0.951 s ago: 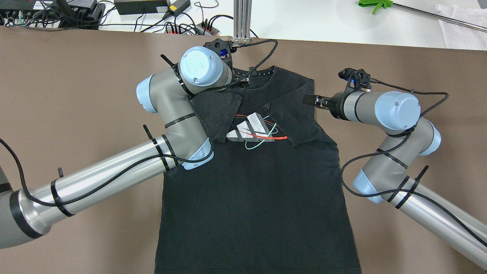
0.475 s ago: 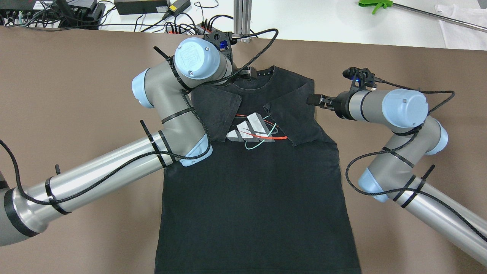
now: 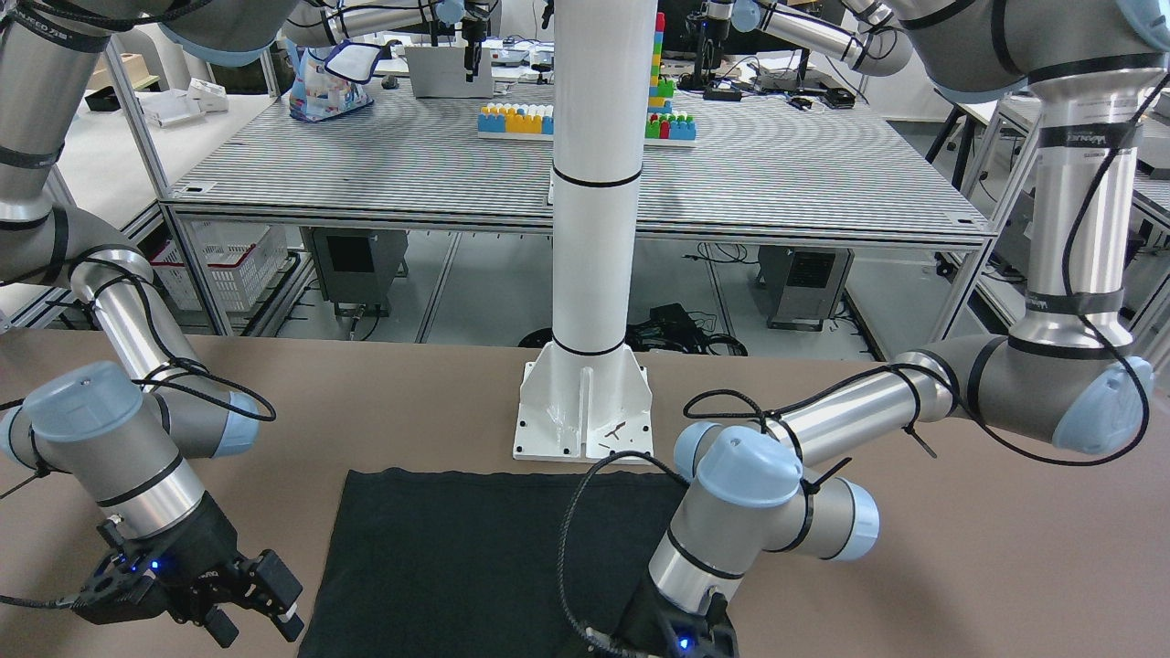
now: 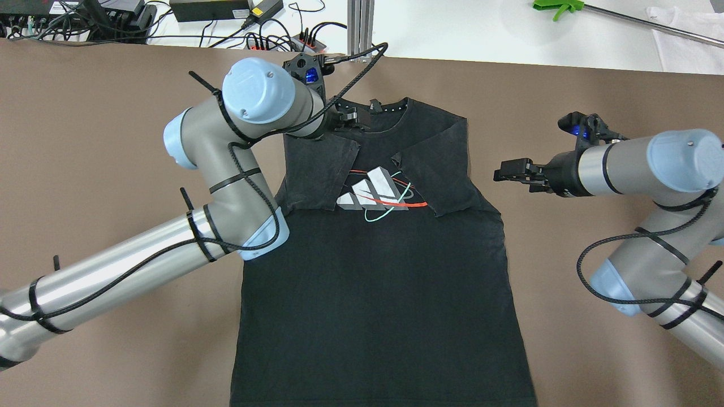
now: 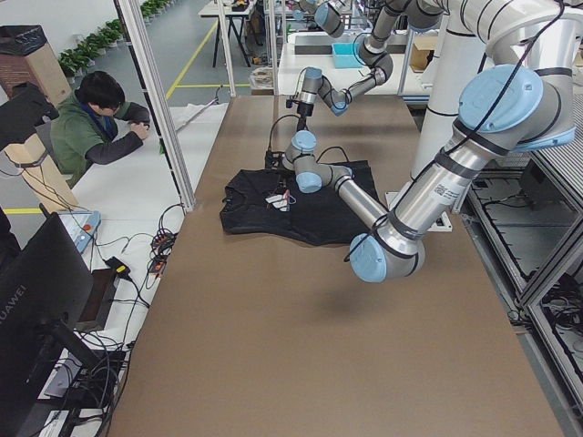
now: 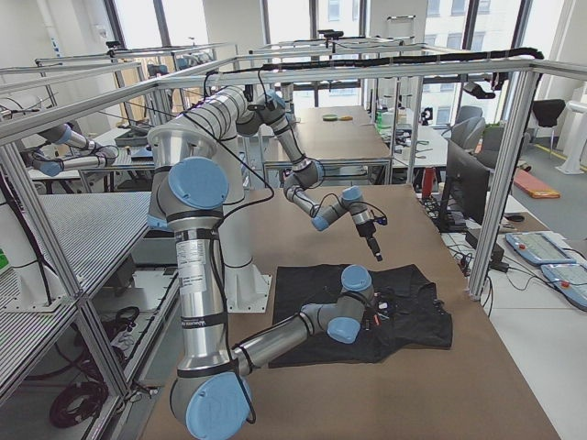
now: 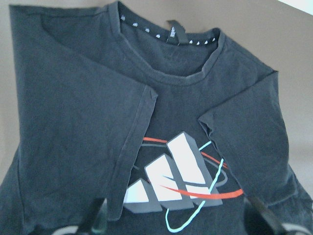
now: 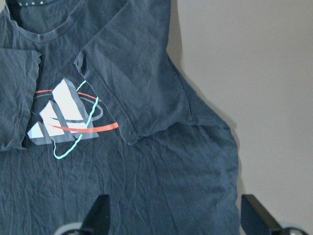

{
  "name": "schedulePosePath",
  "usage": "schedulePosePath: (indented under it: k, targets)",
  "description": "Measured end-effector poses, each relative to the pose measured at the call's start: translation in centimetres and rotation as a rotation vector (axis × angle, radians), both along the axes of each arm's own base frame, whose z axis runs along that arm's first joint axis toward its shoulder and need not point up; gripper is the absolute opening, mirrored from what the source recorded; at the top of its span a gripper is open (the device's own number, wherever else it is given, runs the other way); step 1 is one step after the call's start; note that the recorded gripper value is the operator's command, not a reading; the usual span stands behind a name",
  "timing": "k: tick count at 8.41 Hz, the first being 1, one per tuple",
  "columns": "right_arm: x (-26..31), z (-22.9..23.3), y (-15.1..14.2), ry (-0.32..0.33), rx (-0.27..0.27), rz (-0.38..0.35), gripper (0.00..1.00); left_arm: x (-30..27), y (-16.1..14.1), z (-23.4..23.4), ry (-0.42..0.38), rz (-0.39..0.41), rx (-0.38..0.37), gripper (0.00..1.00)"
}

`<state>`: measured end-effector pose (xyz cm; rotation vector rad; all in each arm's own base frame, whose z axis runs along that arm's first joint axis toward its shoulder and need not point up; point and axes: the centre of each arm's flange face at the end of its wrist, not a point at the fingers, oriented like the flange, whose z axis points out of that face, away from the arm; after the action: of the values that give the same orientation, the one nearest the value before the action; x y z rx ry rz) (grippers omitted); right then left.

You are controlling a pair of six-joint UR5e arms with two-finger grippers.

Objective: Fold clothes
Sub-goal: 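Move both grippers down to the hem corners nearest the robot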

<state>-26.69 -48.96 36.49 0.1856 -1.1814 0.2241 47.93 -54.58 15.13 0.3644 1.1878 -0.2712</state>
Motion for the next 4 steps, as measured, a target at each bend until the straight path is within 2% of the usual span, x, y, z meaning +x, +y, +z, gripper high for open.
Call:
schedulePosePath:
  k: [2, 4]
  targets:
    - [0.8, 1.3, 2.6, -0.019, -0.061, -0.088, 0.94, -1.3, 4.5, 2.3, 0.043, 0.017, -0.049, 1.00]
    - [0.5, 3.2, 5.6, -0.057, -0.066, -0.185, 0.94, -2.6, 8.0, 5.3, 0.046, 0.029, -0.077, 1.00]
